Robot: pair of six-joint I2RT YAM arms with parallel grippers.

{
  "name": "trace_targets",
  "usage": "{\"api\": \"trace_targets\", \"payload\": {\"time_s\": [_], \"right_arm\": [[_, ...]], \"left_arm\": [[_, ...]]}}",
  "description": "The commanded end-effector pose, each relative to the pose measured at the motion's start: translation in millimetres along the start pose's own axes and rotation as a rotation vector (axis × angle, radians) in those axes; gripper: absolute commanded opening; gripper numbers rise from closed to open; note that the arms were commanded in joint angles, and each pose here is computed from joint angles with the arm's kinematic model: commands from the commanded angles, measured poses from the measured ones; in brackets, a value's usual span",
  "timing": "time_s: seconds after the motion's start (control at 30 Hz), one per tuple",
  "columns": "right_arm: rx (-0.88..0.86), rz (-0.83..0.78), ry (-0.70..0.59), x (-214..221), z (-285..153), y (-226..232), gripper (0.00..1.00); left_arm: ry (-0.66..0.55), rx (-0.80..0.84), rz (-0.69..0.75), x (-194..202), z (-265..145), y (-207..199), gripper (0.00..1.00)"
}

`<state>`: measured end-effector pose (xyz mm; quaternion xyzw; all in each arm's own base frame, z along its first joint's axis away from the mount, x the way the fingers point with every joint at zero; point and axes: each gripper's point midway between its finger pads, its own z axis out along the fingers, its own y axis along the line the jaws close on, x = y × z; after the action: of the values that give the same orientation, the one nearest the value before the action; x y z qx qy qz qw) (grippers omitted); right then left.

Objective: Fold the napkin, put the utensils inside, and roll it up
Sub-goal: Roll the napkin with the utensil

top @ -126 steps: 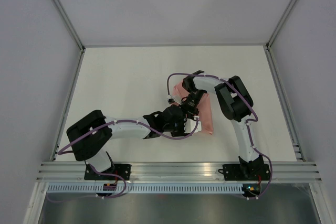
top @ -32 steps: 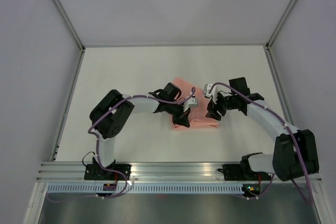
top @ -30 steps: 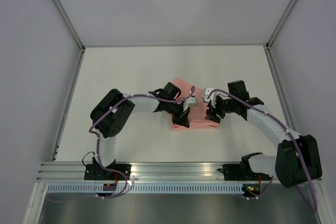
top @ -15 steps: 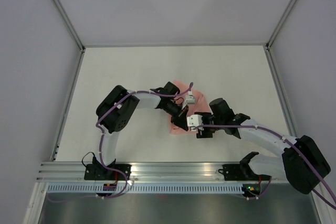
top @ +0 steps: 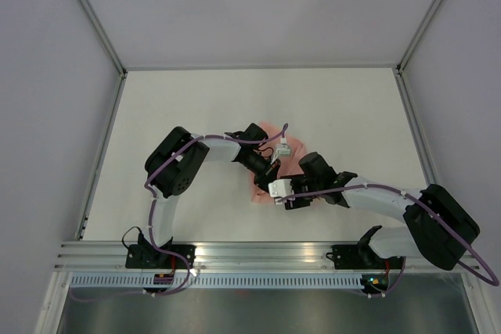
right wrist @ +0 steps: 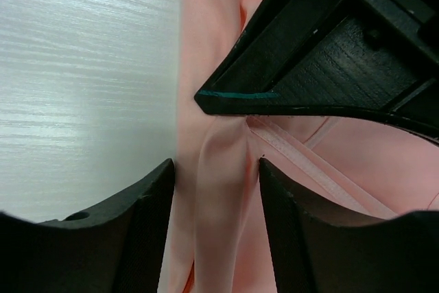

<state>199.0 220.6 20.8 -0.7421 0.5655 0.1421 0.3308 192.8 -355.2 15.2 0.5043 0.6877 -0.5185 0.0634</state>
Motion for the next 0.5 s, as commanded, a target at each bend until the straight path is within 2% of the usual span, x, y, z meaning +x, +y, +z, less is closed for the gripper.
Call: {"api": "trace_targets", "payload": {"time_s": [0.0,0.23,0.47], "right_arm": [[-0.017,-0.01,0.019,2.4,6.3,0.0,0.58],[-0.122,0.022,0.064,11.3,9.4,17.5,0.45],[-0.216,0.065,0.095,14.5,9.9,29.9,0.24]], "left_arm": [[0.14,-0.124,-0.08,50.5,3.8,28.6,0.02],[0.13,-0.129,-0.063,44.2,1.5,28.4,0.02],[0.106,-0.166,-0.033,26.7,-5.2,28.7,0.03]]}}
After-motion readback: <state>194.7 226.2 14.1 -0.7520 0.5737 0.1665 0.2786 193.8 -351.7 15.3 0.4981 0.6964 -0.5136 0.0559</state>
